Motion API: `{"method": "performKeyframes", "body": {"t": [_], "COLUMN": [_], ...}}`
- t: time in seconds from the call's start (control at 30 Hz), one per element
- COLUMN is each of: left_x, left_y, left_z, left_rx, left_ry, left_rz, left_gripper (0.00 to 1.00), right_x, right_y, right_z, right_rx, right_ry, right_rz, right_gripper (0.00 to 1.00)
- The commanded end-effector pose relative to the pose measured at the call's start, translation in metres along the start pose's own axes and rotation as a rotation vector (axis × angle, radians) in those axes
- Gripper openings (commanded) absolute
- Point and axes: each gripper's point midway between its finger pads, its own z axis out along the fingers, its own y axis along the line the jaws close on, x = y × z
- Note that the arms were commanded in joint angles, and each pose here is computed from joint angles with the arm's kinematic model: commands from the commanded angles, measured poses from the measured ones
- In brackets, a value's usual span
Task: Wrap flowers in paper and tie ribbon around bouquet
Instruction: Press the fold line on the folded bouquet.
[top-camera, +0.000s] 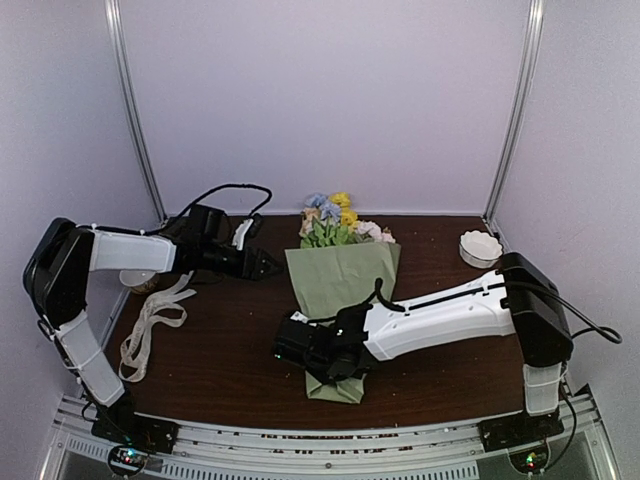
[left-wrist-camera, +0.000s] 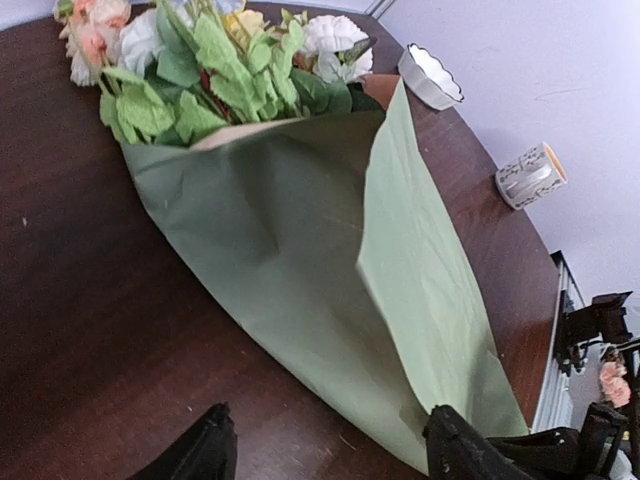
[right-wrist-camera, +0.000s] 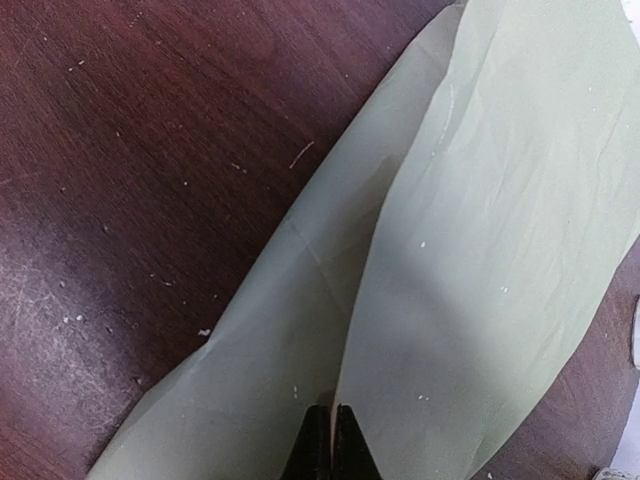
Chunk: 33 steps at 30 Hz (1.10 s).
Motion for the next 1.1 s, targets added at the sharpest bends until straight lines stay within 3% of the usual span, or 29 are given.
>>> {"method": "performKeyframes", "body": {"t": [0.0, 0.37, 0.43, 0.5, 0.6, 0.73, 0.87, 1.07], "left_x": [-0.012, -0.006, -0.007, -0.012, -0.015, -0.004, 0.01, 0.03], "left_y": [-0.033, -0.063, -0.06, -0.057, -0.048, -0.007, 0.033, 0.047], "left_z": [-0.013, 0.039, 0.051, 0.055, 0.058, 0.067, 0.073, 0.089], "left_rx": [0.142, 0.377, 0.358, 0.348, 0.28, 0.092, -0.005, -0.005], "left_ry": [-0.132, -0.154, -0.127, -0.131, -0.102, -0.012, 0.024, 0.066], "left_rz": [0.006, -0.081, -0.085, -0.082, -0.06, -0.048, -0.09, -0.125], "left_gripper": [0.71, 0.7, 0.57, 0.28, 0.0, 0.0, 0.0, 0.0], "right_x": [-0.008, -0.008, -0.007, -0.008, -0.007, -0.006, -0.002, 0.007], "right_y": [-0.001, -0.003, -0.003, -0.003, -0.002, 0.0, 0.007, 0.02], "right_z": [-0.001, -0.003, -0.003, -0.004, -0.006, -0.01, -0.016, -0.036], "right_rx": [0.034, 0.045, 0.048, 0.044, 0.037, 0.031, 0.002, -0.098], "right_ry": [-0.021, -0.021, -0.018, -0.018, -0.018, -0.024, -0.039, -0.1], "right_rz": [-0.02, -0.036, -0.039, -0.038, -0.042, -0.071, -0.108, -0.137], "right_gripper": [0.0, 0.0, 0.0, 0.0, 0.0, 0.0, 0.14, 0.3]}}
